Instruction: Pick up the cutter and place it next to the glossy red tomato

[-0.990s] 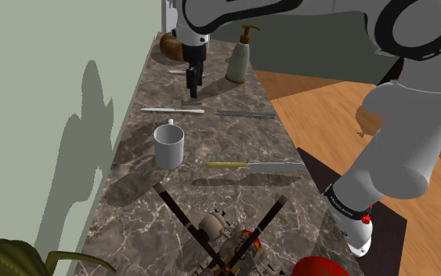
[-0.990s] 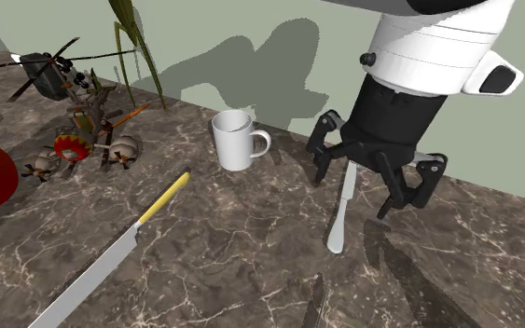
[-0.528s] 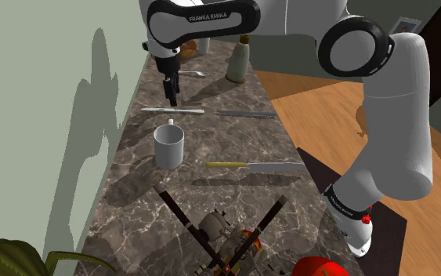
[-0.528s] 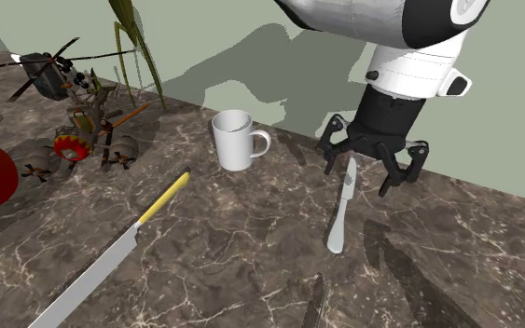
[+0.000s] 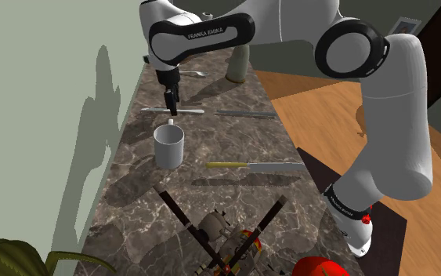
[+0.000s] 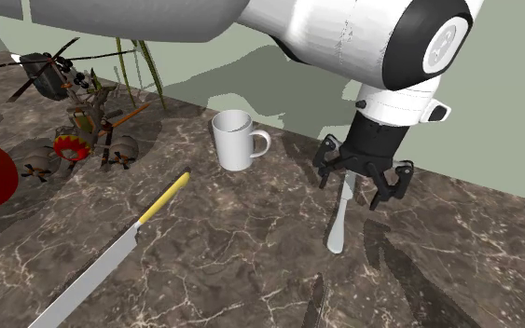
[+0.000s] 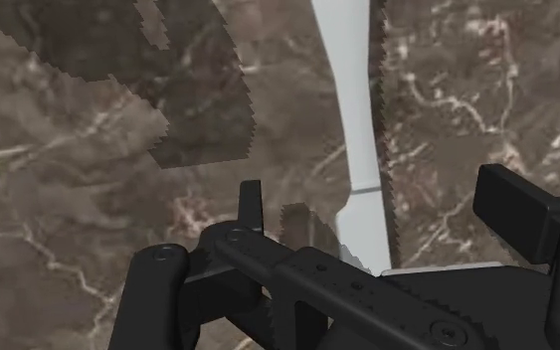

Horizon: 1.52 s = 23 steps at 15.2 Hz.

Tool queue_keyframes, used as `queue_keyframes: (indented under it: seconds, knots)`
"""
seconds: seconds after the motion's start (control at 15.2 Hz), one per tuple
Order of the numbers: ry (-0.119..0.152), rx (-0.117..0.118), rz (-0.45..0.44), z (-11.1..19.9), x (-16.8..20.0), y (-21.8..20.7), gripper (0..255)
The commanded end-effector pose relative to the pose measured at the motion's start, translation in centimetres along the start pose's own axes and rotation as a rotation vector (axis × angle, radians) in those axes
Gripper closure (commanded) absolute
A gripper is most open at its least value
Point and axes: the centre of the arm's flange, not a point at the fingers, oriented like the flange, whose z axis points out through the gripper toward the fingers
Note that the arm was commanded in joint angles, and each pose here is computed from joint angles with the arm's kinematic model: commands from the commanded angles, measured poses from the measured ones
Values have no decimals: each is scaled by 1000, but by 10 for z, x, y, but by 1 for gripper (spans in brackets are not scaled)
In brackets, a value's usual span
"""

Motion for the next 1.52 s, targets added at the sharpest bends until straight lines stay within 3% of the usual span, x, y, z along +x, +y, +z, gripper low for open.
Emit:
queue_keyframes:
  seconds: [0.0, 0.4, 0.46, 1.06, 1.45]
  knots:
    - [1, 0, 0, 3, 0, 1, 0]
    - [1, 0, 0, 3, 0, 1, 0]
    - [1, 0, 0, 3, 0, 1, 255]
    - [1, 0, 0, 3, 0, 1, 255]
    - [1, 0, 0, -28, -7, 0, 255]
